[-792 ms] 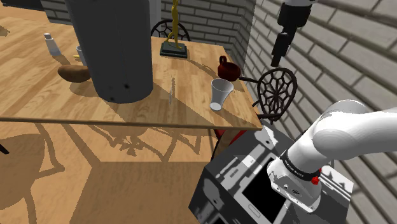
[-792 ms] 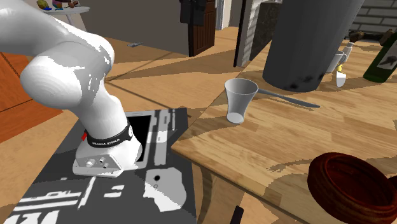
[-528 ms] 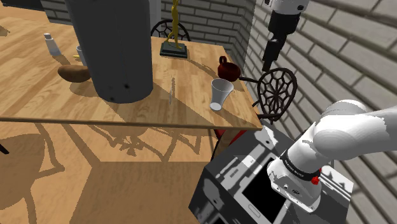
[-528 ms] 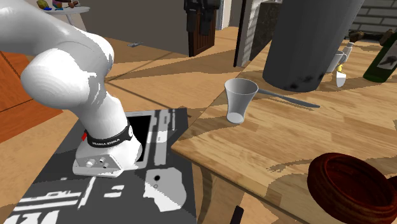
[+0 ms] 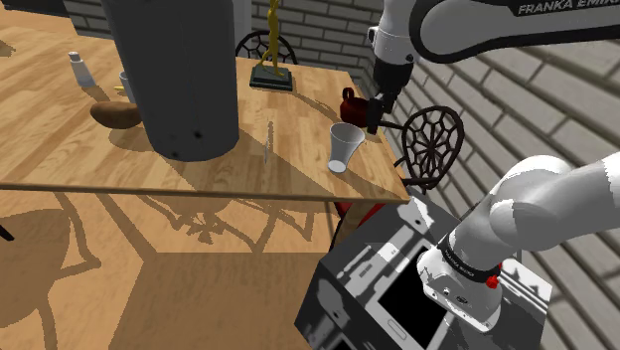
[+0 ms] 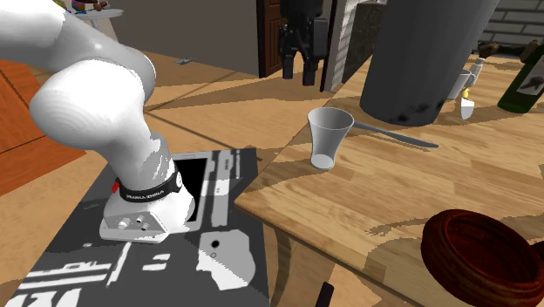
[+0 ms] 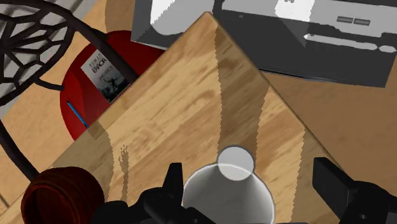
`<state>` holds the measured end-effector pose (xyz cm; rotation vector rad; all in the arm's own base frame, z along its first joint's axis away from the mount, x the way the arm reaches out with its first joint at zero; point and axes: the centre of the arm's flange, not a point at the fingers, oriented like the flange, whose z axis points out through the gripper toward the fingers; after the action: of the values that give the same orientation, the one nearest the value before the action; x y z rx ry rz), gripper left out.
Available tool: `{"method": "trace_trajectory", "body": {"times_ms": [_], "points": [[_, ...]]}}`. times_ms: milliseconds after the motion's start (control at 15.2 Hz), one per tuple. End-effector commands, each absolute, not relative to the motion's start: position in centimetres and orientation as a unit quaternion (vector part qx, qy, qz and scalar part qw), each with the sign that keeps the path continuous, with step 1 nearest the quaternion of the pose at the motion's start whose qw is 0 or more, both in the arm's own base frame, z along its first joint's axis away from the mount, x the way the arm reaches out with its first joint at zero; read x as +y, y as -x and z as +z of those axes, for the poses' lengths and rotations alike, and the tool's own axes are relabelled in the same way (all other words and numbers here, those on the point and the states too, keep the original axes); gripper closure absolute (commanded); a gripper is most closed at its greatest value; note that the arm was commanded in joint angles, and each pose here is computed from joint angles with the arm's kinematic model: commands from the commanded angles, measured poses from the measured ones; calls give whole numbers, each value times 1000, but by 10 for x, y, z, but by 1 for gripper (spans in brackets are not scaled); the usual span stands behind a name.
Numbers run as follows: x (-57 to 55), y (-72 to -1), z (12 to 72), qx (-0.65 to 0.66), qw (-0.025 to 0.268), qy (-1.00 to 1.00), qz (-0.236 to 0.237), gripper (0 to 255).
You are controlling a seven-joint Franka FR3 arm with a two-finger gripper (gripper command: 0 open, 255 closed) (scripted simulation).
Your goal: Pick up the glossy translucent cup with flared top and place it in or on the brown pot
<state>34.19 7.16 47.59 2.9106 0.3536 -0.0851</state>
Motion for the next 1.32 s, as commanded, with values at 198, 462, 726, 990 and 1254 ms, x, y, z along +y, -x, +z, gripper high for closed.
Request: {"method": "trace_trajectory", "body": {"times_ms": [198,462,726,990,1254], "points": [[103,-374,428,129,124,-984,-4,0],[121,-395,398,135,137,-981,11,0],[116,-396,377,135,137,-981,11,0],[111,-397,359,135,137,-981,11,0],[111,-397,359,135,137,-981,11,0]]}}
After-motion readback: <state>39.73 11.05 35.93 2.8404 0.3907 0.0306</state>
